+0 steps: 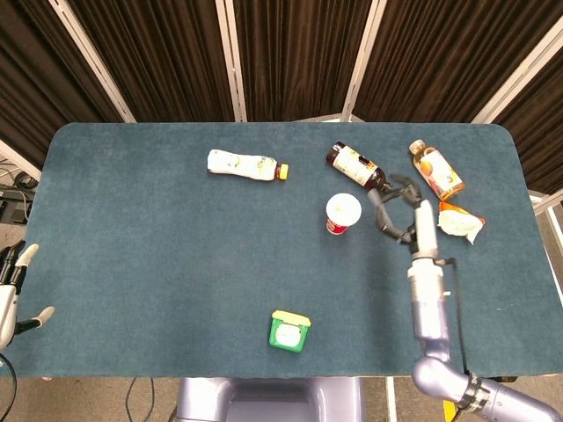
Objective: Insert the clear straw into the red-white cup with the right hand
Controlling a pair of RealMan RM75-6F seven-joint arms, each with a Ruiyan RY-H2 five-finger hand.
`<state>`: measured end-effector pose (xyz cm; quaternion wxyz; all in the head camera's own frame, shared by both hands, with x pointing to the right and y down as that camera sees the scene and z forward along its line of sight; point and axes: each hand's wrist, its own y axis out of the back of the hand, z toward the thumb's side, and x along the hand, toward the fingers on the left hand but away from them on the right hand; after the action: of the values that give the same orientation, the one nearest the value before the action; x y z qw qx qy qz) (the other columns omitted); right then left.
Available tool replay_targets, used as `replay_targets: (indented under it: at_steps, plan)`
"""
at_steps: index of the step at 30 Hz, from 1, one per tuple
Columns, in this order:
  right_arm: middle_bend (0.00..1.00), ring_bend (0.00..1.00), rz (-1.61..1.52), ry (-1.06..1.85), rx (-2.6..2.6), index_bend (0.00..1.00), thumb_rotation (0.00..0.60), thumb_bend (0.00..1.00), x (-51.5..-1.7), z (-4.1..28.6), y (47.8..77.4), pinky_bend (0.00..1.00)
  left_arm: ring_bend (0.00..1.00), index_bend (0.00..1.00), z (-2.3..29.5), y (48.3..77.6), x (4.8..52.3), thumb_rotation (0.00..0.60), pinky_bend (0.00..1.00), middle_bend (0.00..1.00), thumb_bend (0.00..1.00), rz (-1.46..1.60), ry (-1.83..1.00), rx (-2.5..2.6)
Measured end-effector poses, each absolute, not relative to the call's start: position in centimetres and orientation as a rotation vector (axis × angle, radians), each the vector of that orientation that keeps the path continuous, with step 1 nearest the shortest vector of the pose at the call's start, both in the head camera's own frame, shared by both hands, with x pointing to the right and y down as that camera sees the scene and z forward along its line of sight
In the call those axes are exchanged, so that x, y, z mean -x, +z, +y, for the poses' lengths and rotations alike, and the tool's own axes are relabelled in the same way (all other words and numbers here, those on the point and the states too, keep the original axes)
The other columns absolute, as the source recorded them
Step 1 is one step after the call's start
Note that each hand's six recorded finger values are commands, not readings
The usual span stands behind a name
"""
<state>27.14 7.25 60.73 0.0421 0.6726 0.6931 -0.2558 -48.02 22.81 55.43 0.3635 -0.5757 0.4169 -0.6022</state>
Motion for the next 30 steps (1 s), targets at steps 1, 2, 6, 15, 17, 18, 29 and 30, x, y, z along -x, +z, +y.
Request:
replay_targets:
  at_steps: [1,2,6,15,17,18,29,30]
  plan:
    - [0.18,0.00,2.132,-0.719,-2.013,0.59,0.600,0.43,-27.4,6.8,60.3,0.00,0.00,0.00,22.8,55.4,48.0,0.600,0.00,0.00,0.05,1.073,-1.550,1.481]
    - [0.18,0.00,2.138,-0.664,-1.973,0.59,0.600,0.43,-27.6,6.4,60.0,0.00,0.00,0.00,22.8,55.4,48.0,0.600,0.00,0.00,0.05,1.073,-1.550,1.481]
    - [0.18,0.00,2.127,-0.504,-1.858,0.60,0.600,0.43,-27.6,5.4,59.3,0.00,0.00,0.00,22.8,55.4,48.0,0.600,0.00,0.00,0.05,1.073,-1.550,1.481]
    - [0.19,0.00,2.032,-0.324,-1.702,0.61,0.600,0.43,-24.8,4.6,61.1,0.00,0.00,0.00,22.8,55.4,48.0,0.600,0.00,0.00,0.05,1.073,-1.550,1.482]
    - [0.19,0.00,2.022,-0.310,-1.686,0.61,0.600,0.43,-24.1,4.5,61.6,0.00,0.00,0.00,22.8,55.4,48.1,0.600,0.00,0.00,0.05,1.073,-1.549,1.482]
    - [0.19,0.00,2.016,-0.298,-1.673,0.61,0.600,0.43,-23.8,4.5,61.9,0.00,0.00,0.00,22.8,55.4,48.1,0.600,0.00,0.00,0.05,1.073,-1.549,1.483]
    - [0.20,0.00,2.016,-0.240,-1.610,0.63,0.600,0.43,-22.7,4.6,64.1,0.00,0.00,0.00,22.7,55.5,48.0,0.600,0.00,0.00,0.05,1.070,-1.550,1.485]
    - [0.20,0.00,2.019,-0.241,-1.612,0.63,0.600,0.43,-22.6,4.6,64.2,0.00,0.00,0.00,22.7,55.5,48.0,0.600,0.00,0.00,0.05,1.070,-1.550,1.485]
